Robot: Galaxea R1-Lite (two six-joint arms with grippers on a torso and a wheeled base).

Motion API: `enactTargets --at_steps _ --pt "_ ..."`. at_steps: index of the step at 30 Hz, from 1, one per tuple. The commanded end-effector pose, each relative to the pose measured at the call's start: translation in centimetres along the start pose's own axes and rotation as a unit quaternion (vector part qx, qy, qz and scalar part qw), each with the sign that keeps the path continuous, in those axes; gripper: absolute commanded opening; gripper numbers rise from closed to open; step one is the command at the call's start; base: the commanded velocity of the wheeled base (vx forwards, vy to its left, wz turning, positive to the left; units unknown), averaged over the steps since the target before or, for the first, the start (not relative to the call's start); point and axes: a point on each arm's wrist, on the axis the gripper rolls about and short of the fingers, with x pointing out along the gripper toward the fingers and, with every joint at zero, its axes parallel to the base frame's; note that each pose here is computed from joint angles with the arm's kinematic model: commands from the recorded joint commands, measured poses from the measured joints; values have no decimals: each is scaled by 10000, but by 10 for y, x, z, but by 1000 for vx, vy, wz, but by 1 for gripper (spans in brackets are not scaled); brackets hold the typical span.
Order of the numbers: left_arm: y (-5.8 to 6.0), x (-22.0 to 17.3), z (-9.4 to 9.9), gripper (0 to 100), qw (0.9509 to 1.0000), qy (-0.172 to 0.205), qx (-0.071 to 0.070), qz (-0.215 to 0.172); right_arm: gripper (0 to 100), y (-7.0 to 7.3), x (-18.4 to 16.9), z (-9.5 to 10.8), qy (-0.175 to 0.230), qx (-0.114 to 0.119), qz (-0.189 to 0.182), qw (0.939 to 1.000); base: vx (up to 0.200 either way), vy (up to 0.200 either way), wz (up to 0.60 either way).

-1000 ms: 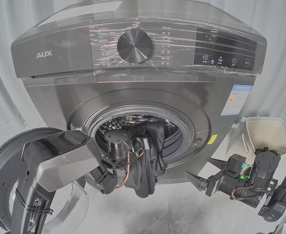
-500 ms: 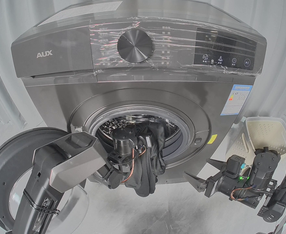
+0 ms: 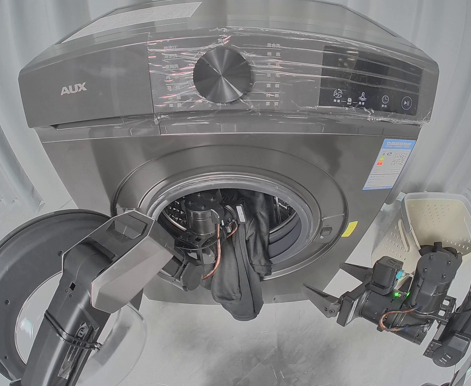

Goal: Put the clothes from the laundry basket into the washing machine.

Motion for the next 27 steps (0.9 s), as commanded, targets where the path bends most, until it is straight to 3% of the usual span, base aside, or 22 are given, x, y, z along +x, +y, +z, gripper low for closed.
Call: enactTargets --at_steps 1,4,5,8,11,16,19,22,27 --pt "0 1 -2 0 10000 -1 -2 -2 100 0 0 0 -4 -1 3 10000 0 0 0" --pt "-1 -1 -4 0 10000 40 6 -8 100 0 1 0 -11 7 4 10000 0 0 0" --pt "-1 -1 -4 100 10000 40 6 -8 100 0 0 0 -4 7 3 10000 0 0 0" --pt "-3 -2 -3 100 10000 -8 -14 -35 100 0 0 0 5 14 9 10000 0 0 0" --pt "-13 -14 8 100 9999 90 37 -123 100 0 -1 0 -1 15 18 10000 0 0 0" --pt "-27 -45 15 100 9963 743 171 -399 100 0 -1 1 -16 16 21 10000 0 0 0" --pt "-31 -63 18 100 9910 1173 242 -597 100 1 -2 1 -28 15 39 10000 0 0 0" --pt "-30 -73 9 100 9853 1563 330 -607 100 1 -2 1 -28 15 39 10000 0 0 0" --pt "-26 -76 -7 100 9811 1799 388 -607 100 1 -2 2 -35 15 41 10000 0 0 0"
